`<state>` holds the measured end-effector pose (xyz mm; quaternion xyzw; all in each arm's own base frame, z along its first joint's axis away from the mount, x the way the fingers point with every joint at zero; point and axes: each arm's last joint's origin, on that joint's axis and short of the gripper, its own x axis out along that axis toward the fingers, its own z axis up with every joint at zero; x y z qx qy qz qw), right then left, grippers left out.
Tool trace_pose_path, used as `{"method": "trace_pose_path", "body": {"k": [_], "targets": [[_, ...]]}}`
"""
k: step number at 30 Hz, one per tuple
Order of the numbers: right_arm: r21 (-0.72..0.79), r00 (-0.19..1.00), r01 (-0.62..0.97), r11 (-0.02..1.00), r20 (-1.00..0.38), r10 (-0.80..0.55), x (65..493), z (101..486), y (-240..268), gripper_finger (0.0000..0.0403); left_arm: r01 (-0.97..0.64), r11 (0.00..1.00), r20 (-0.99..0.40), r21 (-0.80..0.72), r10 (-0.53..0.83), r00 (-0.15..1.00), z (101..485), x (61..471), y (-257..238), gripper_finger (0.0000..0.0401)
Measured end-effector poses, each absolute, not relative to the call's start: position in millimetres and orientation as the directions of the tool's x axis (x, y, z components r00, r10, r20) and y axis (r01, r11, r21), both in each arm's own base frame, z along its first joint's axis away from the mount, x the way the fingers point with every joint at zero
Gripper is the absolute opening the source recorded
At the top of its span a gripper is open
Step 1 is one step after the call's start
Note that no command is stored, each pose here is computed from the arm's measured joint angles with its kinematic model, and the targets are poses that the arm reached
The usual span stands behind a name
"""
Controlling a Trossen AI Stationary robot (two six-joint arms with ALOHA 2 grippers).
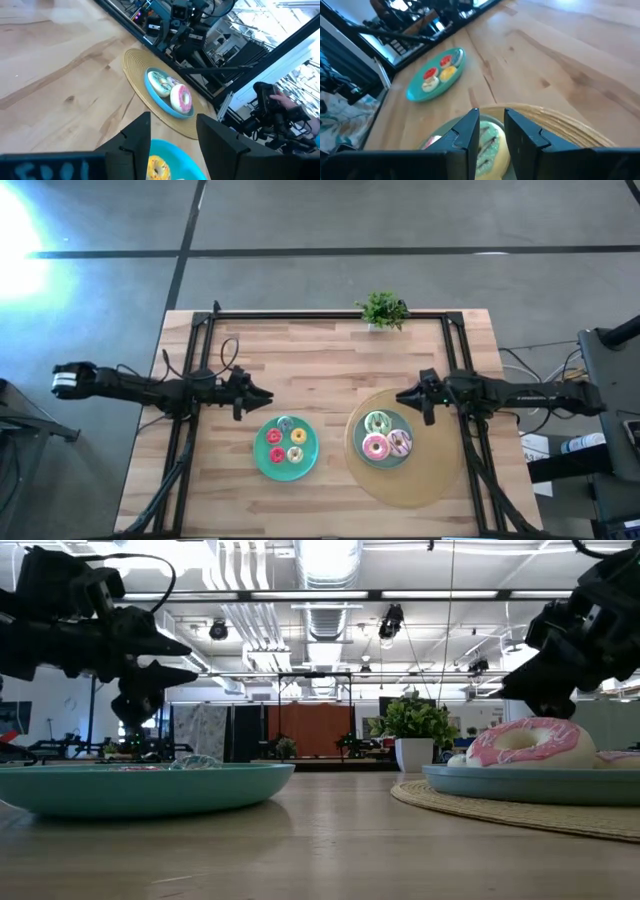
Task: Pick & Place donuts
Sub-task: Return to Home Position
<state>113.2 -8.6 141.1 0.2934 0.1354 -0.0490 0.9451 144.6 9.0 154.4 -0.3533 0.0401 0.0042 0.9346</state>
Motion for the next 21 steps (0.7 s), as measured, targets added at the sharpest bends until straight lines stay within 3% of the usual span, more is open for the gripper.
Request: {"method": "trace_pose_path", "body": {"k": [6,16,21], "targets": [[0.548,0.982,0.119,0.828,-0.188,-0.016,109,150,-8,0.0076,-0.016,0.752,-0.048,-0.659,-0.020,0.999,159,141,9,0.0132],[0.544,1.000,0.005,0.839,0.018,-0.017,98,168,-7,0.0069,0.089,0.761,0.114,-0.642,-0.021,0.993,178,130,8,0.0132],[0.540,0.998,-0.040,0.841,0.057,0.011,97,171,-4,0.0075,0.121,0.764,0.162,-0.634,-0.021,0.987,183,126,8,0.0132]]}}
